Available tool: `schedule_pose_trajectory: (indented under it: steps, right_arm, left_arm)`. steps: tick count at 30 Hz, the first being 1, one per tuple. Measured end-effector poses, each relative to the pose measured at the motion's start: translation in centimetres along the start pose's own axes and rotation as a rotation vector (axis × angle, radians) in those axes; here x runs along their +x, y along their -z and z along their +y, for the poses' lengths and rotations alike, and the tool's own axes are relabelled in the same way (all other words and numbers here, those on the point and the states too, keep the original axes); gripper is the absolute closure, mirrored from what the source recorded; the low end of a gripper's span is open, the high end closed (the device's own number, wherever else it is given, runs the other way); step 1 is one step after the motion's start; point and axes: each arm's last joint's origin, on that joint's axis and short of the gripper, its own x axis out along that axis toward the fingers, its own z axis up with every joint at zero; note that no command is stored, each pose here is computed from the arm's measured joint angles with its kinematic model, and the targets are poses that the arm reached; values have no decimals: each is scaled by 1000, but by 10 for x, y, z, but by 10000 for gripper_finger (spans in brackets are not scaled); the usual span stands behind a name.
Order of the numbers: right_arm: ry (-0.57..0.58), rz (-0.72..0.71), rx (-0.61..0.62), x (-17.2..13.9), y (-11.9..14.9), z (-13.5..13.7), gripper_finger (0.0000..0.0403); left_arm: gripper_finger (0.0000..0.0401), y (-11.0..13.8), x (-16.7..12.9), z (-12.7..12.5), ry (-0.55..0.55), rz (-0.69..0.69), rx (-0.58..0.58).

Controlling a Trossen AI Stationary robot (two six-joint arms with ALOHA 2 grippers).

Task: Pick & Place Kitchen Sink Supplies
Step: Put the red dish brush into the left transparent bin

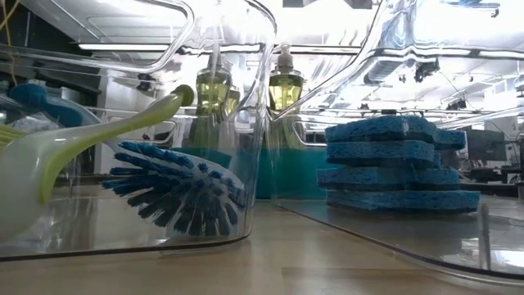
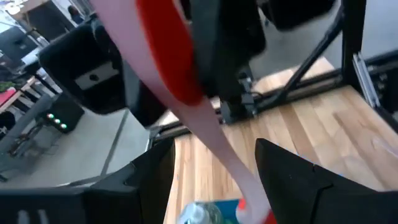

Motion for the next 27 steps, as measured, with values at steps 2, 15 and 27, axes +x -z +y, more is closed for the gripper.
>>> schedule_pose_trajectory:
  steps: [2,15,27]
  right_arm:
    - [-3,-3,-11,0,0,0,322]
    - [-48,-3,-60,0,0,1,322]
    - [-60,1,-151,-1,0,-2,319]
  left_arm:
    - [185,-2,4,-1,-6,-17,-10]
    - [240,-6,23,-8,-34,-48,-31]
    - [358,-7,22,-7,-35,-51,-71]
